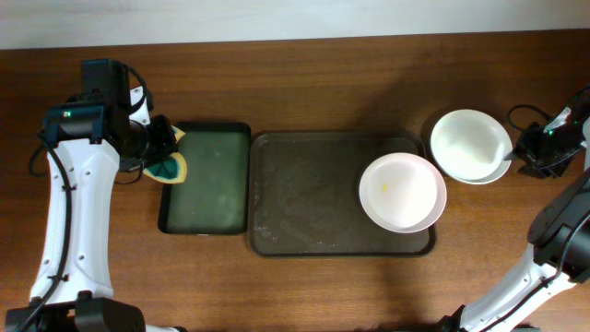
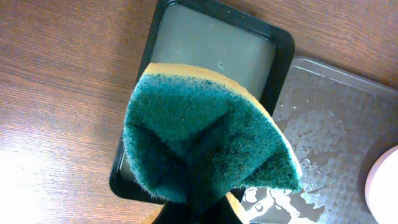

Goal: Clean dirty plates on tray and stack at the side
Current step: 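Move the right gripper to the second white plate rim and grip it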

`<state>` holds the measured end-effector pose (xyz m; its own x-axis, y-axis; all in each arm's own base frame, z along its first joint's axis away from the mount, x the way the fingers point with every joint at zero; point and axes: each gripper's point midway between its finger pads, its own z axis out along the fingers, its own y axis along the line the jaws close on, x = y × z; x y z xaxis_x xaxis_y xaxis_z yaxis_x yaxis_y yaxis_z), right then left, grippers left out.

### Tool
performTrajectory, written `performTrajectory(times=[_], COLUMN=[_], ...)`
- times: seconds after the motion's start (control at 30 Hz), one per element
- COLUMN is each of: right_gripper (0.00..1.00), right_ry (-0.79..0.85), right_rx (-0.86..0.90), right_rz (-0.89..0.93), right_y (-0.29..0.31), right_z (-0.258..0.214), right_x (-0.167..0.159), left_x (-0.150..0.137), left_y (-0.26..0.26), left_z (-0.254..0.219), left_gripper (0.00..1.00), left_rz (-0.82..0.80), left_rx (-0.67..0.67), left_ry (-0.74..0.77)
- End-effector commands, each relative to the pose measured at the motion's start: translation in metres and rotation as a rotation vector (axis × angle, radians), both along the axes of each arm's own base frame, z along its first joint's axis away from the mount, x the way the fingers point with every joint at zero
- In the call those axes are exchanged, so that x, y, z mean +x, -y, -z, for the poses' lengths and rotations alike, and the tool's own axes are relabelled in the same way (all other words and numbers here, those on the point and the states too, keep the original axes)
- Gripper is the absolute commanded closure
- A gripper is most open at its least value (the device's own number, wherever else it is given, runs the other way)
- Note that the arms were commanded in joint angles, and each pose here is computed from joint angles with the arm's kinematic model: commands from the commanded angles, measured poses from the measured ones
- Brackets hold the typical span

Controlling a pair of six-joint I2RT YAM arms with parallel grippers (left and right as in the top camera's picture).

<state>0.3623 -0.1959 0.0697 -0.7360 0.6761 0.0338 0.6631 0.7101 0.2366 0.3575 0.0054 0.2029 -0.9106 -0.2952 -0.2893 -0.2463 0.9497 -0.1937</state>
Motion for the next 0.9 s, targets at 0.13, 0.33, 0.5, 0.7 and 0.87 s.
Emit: performTrajectory(times=[0.13,0.33,0.5,0.7,0.87], right_gripper=[0.50,0.57,0.53,0.50,0.59], right_ry=[-0.034,-0.209,-0.279,-0.438,-0.366], right_rx=[0.170,0.298,0.254,-0.010,0.011], right_rz=[-0.111,-0.248,-0.402,-0.389,-0.386], right_y=[-0.043,-0.096,-0.145,-0.140,-0.151], right_z=[-0.034,-0.044,-0.037,-0.008,0.028], right_x=[-0.025,-0.069,-0.090,-0.112,-0.106], left_x=[0.002,0.002,0.001,0.000,-0.001], left_y=[0.000,0.000,0.000,0.000,0.000], left_z=[0.001,0.001,0.001,0.002,0.002], left_gripper=[1.00,1.00,0.99,0.99,0.99], left_rz=[0.015,0.015,0.015,0.015,0.015], left_rx=[0.002,0.002,0.001,0.001,0.001], left_ry=[0.003,0.002,-0.002,-0.009,-0.012])
